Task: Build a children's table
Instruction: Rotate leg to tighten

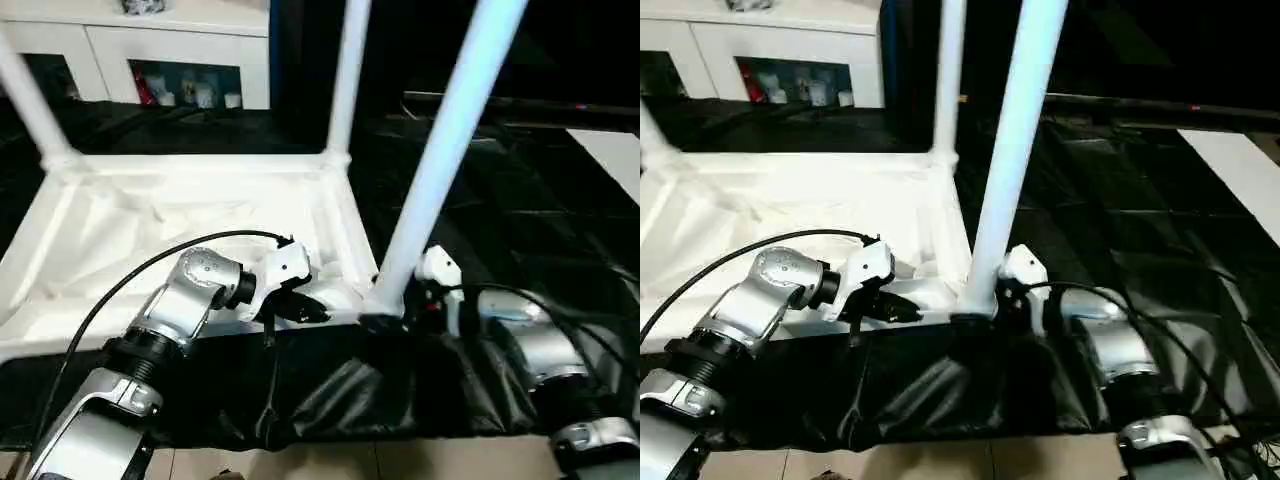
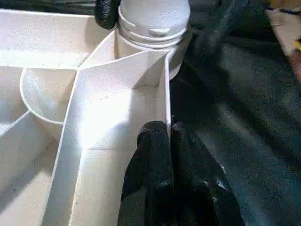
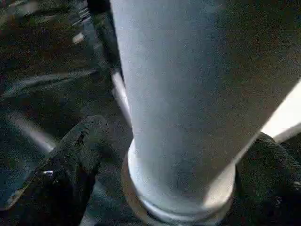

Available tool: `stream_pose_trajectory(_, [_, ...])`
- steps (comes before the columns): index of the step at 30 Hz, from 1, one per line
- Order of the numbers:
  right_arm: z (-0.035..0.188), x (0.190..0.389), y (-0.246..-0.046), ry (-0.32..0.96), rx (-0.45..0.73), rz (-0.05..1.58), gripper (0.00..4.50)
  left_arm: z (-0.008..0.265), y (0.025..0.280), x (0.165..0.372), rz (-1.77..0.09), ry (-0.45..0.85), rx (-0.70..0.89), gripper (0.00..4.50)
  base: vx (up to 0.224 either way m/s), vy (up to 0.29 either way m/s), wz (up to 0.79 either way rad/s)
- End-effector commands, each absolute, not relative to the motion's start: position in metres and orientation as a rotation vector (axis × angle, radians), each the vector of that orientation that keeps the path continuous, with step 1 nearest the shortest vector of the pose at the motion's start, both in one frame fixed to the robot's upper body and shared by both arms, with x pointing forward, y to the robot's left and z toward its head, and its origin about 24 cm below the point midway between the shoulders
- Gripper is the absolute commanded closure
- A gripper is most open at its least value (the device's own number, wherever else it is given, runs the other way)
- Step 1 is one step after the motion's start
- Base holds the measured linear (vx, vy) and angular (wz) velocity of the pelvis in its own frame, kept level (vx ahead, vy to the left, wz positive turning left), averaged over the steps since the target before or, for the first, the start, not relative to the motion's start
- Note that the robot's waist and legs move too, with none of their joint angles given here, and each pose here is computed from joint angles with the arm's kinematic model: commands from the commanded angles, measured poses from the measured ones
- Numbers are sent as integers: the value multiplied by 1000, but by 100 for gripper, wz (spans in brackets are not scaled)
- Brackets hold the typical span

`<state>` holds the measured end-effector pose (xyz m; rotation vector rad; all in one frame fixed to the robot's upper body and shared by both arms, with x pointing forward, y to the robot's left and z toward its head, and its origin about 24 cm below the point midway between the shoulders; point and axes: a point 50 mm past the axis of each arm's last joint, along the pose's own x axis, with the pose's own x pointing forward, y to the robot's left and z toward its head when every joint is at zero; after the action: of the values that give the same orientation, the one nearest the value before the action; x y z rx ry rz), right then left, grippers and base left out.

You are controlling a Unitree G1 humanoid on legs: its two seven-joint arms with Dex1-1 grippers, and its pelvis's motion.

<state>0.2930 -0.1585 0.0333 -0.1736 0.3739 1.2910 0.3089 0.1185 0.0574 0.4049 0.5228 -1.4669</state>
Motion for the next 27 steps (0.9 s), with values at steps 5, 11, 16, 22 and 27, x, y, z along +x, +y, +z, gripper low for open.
stream_pose_trajectory(5, [24, 276, -146, 463, -104, 1505, 100, 56, 113, 304, -1573, 557, 394, 450, 0, 0, 0])
stream_pose_trajectory(11, [24, 273, -139, 463, -90, 1542, 156, 57, 117, 305, -1577, 566, 395, 450, 0, 0, 0])
stream_pose_trajectory(16, [22, 272, -138, 469, -85, 1540, 183, 55, 117, 304, -1580, 570, 397, 450, 0, 0, 0])
stream_pose_trajectory(22, [11, 291, -135, 414, -78, 1196, 186, 56, 101, 323, -1348, 482, 391, 450, -10, 0, 1])
stream_pose_trajectory(27, [2, 311, -123, 401, 31, 834, 187, 58, 73, 333, -1199, 426, 344, 450, -22, 1, 0])
